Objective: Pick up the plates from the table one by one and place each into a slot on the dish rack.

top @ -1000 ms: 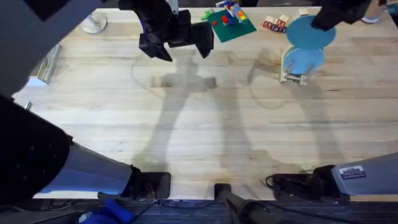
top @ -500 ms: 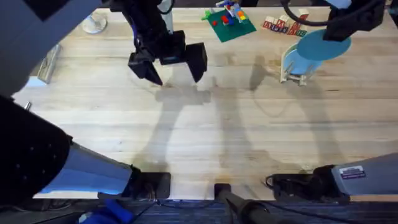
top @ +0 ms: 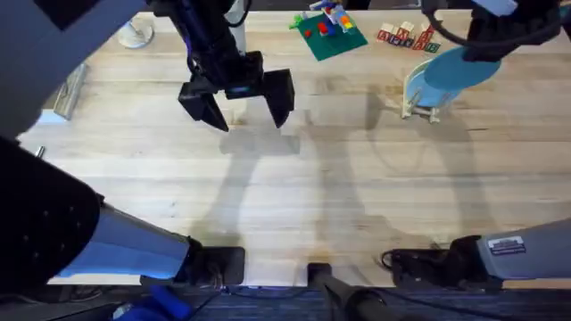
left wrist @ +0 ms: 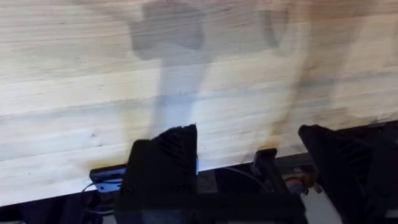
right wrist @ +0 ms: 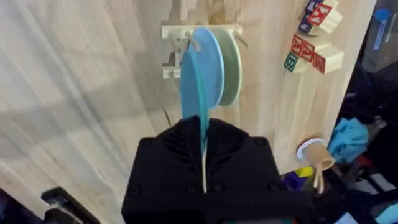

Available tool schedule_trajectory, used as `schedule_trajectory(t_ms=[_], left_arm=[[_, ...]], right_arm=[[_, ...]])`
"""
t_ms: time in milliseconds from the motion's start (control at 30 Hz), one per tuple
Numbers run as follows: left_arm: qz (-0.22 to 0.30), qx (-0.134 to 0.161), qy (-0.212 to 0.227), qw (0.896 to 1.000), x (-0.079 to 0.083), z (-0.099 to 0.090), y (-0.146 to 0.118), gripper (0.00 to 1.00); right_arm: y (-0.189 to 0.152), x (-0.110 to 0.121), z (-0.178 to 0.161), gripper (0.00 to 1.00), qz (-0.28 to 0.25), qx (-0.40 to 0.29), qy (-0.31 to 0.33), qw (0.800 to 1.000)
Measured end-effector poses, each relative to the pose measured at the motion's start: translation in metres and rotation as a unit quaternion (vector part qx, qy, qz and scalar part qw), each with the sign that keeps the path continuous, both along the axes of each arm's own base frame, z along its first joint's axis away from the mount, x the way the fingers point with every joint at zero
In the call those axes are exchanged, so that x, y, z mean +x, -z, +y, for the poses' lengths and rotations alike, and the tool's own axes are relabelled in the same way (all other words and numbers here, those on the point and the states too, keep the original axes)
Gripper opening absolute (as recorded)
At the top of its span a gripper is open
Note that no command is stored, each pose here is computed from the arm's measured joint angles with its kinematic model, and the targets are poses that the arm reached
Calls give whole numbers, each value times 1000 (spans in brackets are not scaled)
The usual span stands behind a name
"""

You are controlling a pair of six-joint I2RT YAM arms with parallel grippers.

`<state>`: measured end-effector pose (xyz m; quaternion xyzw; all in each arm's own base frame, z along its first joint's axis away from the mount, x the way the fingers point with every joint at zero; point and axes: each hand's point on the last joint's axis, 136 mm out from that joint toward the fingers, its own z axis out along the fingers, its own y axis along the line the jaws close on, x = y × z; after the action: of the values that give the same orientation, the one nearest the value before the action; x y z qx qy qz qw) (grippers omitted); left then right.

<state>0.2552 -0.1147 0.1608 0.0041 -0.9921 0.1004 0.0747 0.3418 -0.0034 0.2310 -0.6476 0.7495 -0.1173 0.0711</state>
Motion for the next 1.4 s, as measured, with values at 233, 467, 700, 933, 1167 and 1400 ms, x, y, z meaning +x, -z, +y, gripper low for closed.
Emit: schedule_trajectory(t_ms=[233,467,700,933,1167,1400], left_arm=[[0,0,0,1000,0,0,0,995],[0,0,0,1000,0,0,0,995],[0,0,0,1000,0,0,0,995],[0,0,0,1000,0,0,0,995],[0,0,0,1000,0,0,0,995],[0,0,0,1000,0,0,0,994]], right_arm=[[7,2,-10,31,10,21,14,1000],[22,7,-14,31,33,49,24,998],[29,11,-19,31,39,54,19,998],[39,18,-18,31,44,55,14,997],[52,27,-21,31,54,56,10,997],[71,29,-22,31,81,58,12,995]])
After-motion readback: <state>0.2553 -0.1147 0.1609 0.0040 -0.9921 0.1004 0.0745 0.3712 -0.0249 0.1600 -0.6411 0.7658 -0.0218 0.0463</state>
